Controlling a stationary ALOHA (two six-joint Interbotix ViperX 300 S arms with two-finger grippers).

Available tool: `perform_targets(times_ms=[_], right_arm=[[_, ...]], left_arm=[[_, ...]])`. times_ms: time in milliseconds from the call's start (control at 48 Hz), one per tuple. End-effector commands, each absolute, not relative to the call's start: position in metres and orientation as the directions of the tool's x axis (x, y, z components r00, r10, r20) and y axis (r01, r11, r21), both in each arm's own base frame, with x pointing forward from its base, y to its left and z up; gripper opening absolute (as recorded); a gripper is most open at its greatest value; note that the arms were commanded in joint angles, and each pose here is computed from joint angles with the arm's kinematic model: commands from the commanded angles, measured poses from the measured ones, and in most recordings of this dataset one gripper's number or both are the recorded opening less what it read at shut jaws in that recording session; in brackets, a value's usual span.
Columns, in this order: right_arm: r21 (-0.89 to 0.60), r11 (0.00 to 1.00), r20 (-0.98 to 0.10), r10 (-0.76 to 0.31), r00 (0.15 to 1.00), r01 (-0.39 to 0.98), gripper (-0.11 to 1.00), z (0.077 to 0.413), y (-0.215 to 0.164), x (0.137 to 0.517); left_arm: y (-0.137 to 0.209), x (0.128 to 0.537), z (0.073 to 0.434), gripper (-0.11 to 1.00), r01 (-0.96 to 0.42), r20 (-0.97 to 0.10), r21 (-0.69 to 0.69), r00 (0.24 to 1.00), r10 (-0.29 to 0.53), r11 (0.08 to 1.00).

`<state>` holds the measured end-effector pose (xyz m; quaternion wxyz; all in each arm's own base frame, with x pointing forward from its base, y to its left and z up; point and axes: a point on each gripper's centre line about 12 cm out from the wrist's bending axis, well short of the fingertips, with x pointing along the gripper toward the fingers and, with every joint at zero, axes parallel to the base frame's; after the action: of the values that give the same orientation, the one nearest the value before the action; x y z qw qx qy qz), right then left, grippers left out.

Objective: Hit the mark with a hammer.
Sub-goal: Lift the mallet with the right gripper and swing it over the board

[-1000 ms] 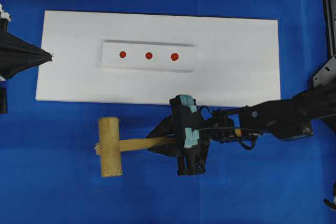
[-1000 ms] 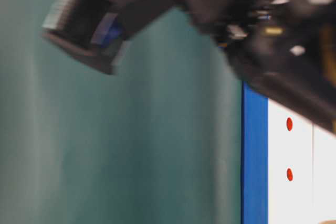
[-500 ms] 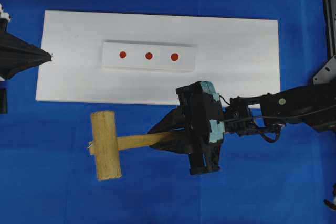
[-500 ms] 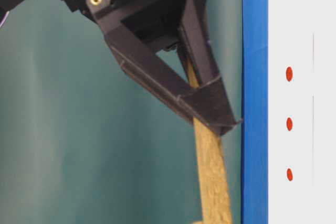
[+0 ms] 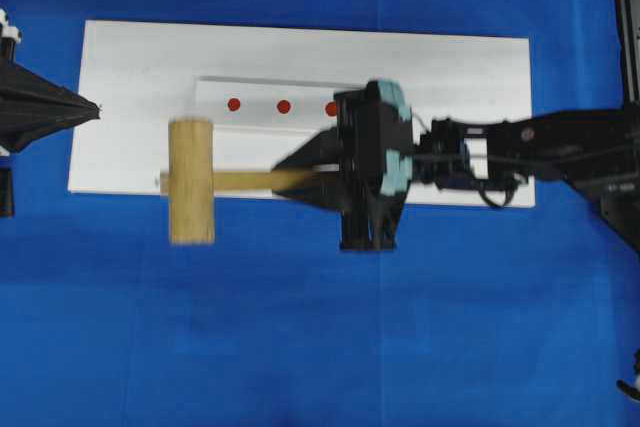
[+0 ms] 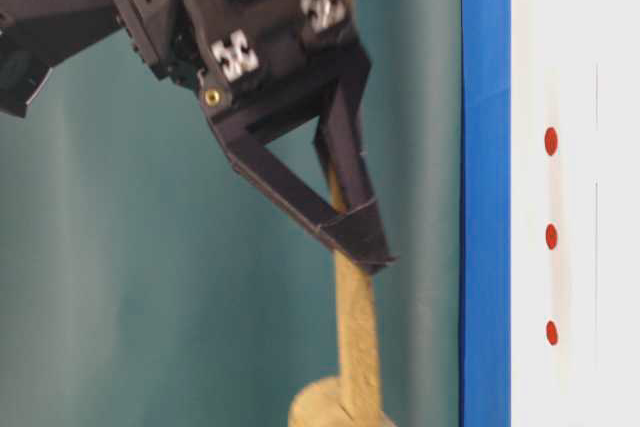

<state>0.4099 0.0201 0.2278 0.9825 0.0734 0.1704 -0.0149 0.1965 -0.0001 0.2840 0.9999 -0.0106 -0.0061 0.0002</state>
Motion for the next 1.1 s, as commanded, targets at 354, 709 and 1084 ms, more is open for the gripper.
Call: perform_targets(times_ms=[354,709,1084], right_arm=[[0.039,0.994,-0.243,-0.088,0.966,0.1,0.1,0.253,-0.012,0.41],[-0.226,0.97,-0.178,-0.134,0.975,0.092,0.1,0.261,-0.026,0.41],[-0.686,0.722,-0.037,-0.162,0.986,0.092,0.1,0.275,-0.024,0.411]], left_arm=[[0.0,0.198,0.286,0.0,-0.002,0.0,-0.024,1.0,0.002,1.0],[0.0,0.198,0.286,0.0,-0.002,0.0,-0.026,1.0,0.002,1.0],[0.0,0.198,0.287,0.0,-0.002,0.008,-0.076,1.0,0.002,0.997]])
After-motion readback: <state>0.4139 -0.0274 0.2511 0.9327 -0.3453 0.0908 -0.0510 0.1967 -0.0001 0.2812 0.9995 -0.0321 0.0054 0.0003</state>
